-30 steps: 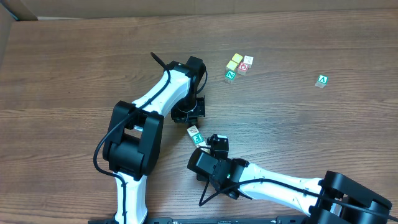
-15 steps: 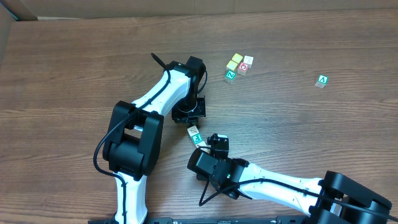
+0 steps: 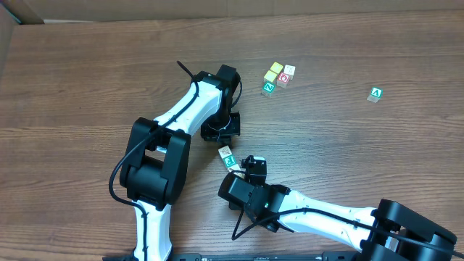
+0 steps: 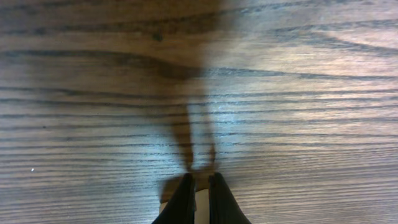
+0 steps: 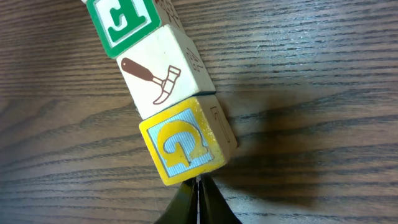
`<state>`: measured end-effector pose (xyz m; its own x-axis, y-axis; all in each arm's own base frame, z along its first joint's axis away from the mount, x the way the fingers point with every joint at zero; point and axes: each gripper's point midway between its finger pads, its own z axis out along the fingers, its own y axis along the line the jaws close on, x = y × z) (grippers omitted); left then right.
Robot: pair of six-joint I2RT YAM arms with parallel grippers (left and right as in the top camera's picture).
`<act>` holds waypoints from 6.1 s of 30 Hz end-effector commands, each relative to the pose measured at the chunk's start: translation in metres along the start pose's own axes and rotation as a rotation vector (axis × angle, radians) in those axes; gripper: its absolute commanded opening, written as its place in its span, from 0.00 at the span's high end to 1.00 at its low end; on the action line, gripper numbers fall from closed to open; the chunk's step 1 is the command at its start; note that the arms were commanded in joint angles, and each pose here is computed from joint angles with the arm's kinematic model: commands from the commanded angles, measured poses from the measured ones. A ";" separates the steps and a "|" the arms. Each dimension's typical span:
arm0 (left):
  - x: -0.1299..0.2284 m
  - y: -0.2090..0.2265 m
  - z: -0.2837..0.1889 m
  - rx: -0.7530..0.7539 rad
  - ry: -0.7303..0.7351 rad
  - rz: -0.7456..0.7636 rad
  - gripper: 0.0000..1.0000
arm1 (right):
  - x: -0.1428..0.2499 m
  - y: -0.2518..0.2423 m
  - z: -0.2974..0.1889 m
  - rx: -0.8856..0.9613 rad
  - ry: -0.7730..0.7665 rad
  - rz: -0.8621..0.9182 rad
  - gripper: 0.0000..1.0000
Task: Flip 3 blocks
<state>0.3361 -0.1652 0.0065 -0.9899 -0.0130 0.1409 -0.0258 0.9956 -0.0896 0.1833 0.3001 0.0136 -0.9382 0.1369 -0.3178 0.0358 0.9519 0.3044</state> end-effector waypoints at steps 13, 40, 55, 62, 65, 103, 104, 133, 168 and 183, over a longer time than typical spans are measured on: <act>0.002 -0.003 0.007 0.011 0.010 0.045 0.96 | 0.008 0.002 0.003 -0.017 0.037 0.007 0.94; -0.037 0.088 -0.092 -0.009 -0.029 -0.296 0.96 | -0.076 -0.014 -0.036 -0.178 0.131 0.032 0.95; 0.028 0.087 -0.004 -0.044 0.201 -0.246 0.96 | -0.069 -0.019 -0.010 -0.188 0.221 0.061 0.96; 0.018 0.059 0.007 0.101 0.172 -0.232 0.96 | -0.046 -0.030 -0.012 -0.136 0.303 0.063 0.96; 0.017 0.046 0.011 0.117 0.155 -0.199 0.96 | -0.044 -0.030 -0.012 -0.127 0.302 0.072 0.96; 0.026 0.038 0.020 0.106 0.170 -0.168 0.96 | -0.019 -0.020 -0.005 -0.139 0.308 0.079 0.96; 0.025 0.038 0.020 0.107 0.167 -0.167 0.96 | -0.019 -0.020 -0.005 -0.139 0.308 0.079 0.96; 0.021 0.036 0.020 0.116 0.151 -0.164 0.96 | -0.014 -0.010 -0.004 -0.137 0.275 0.078 0.96; 0.015 0.047 0.022 0.060 0.115 -0.141 0.96 | -0.026 0.005 -0.043 -0.249 0.308 0.032 0.96; 0.019 0.048 0.021 0.054 0.132 -0.145 0.96 | 0.012 0.005 -0.015 -0.165 0.297 -0.030 0.96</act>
<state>0.3172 -0.1326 -0.0024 -0.9443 -0.1546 0.2905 -0.2142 0.9589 -0.1861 0.1660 0.3026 0.0312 -0.9990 -0.0099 -0.0435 -0.0291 0.8841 0.4664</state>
